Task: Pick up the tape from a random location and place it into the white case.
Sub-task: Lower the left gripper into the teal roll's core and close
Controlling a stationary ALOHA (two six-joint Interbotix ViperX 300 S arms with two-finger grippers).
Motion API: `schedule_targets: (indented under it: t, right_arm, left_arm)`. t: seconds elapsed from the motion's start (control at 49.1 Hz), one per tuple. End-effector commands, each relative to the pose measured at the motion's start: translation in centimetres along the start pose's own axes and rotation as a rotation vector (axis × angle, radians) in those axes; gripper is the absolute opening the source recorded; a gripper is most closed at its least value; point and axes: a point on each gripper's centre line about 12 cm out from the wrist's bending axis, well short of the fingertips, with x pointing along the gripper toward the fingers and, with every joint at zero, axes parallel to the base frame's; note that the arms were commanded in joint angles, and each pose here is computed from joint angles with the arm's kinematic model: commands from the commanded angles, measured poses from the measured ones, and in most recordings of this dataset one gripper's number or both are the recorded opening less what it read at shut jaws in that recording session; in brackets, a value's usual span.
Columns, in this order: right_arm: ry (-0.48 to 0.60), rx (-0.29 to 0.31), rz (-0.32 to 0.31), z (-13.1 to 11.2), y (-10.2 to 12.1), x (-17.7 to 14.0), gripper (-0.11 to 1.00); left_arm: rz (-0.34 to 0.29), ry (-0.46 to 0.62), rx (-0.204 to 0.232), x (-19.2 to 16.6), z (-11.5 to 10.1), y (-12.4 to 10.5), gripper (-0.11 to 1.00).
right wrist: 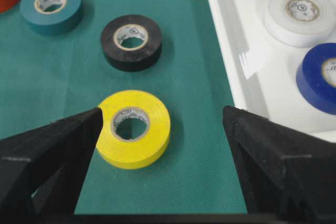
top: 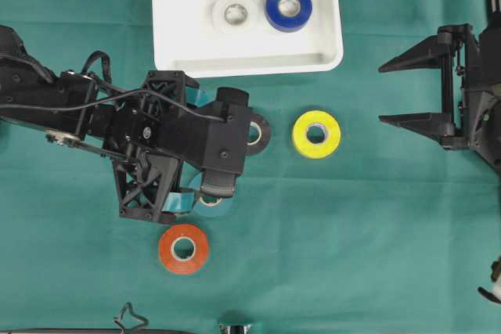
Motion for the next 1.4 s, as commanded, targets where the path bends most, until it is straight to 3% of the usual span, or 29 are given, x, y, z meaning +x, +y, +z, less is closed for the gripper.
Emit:
schedule_targets:
  t: [0.0, 0.712, 1.384]
  right_arm:
    - [-0.027, -0.005, 0.007, 1.1, 0.2, 0.0, 0.89]
    - [-0.025, -0.005, 0.007, 1.0, 0.2, 0.1, 0.89]
    - [-0.02, -0.005, 0.007, 0.9, 0.2, 0.1, 0.89]
  left_arm:
    - [0.0, -0.045, 0.002, -1.2, 0.8, 0.0, 0.96]
    - [0.0, -0.058, 0.001, -0.6, 0.7, 0.1, 0.96]
    - [0.001, -0.026, -0.002, 9.4, -2.7, 0.3, 0.96]
